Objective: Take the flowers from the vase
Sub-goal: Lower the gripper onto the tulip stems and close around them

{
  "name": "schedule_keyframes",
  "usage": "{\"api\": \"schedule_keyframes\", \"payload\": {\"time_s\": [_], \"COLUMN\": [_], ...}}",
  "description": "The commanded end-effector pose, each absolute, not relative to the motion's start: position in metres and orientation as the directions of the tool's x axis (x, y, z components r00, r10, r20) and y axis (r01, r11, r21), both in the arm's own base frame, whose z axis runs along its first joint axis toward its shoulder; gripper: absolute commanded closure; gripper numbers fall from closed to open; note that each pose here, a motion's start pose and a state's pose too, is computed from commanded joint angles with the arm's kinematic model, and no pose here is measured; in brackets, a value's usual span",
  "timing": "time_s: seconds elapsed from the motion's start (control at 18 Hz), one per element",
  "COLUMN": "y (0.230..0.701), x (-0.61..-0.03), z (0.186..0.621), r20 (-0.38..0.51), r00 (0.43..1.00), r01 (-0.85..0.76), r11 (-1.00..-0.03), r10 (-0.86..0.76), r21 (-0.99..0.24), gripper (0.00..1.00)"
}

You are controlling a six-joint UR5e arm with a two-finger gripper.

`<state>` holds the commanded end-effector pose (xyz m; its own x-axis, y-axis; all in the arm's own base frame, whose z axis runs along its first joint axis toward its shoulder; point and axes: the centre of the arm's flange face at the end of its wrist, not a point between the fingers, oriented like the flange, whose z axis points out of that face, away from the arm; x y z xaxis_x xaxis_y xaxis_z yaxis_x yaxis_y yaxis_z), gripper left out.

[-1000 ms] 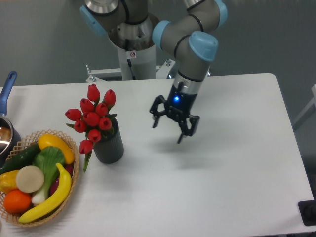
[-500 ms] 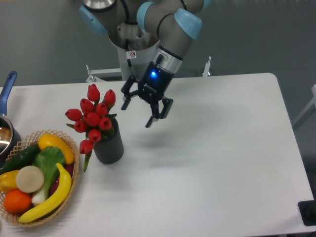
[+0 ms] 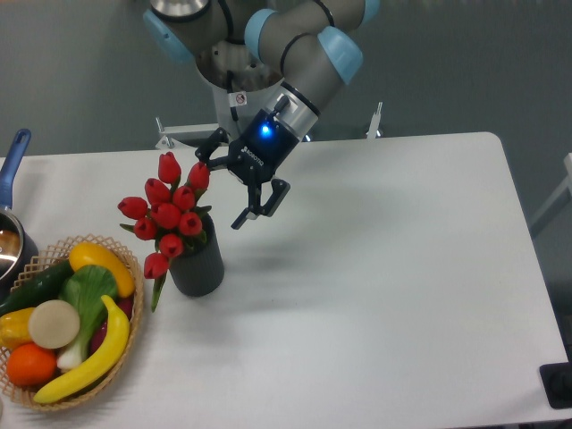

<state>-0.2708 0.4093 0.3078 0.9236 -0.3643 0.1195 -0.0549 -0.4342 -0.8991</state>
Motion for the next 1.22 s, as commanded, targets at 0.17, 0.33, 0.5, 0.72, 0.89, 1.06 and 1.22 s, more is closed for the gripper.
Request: {"api": "schedule_keyframes", "payload": {"time_s": [0.17, 0.33, 0.5, 0.72, 0.89, 1.06, 1.22], "y": [0.427, 0.432, 0.435, 0.432, 0.433, 0.432, 0.434], "x": [-0.258, -0.252, -0.246, -0.242, -0.246, -0.246, -0.254], "z": [0.297, 0.294, 0.295, 0.295, 0.301, 0.305, 0.322], "r20": [0.144, 0.160, 0.158, 0.152, 0.142, 0.136, 0.119], "r00": [0.901, 0.890, 0.883, 0.883, 0.887, 0.889, 0.895], "r01": [-0.054, -0.041, -0.044, -0.051, -0.056, -0.059, -0.063], "r11": [-0.437, -0.425, -0.415, -0.413, -0.408, -0.403, -0.386], "r10": [-0.409, -0.426, -0.441, -0.443, -0.439, -0.438, -0.429], "r21": [-0.898, -0.904, -0.909, -0.909, -0.911, -0.913, -0.920], "gripper": [0.00, 0.00, 0.01, 0.93, 1.00, 1.00, 1.00]}}
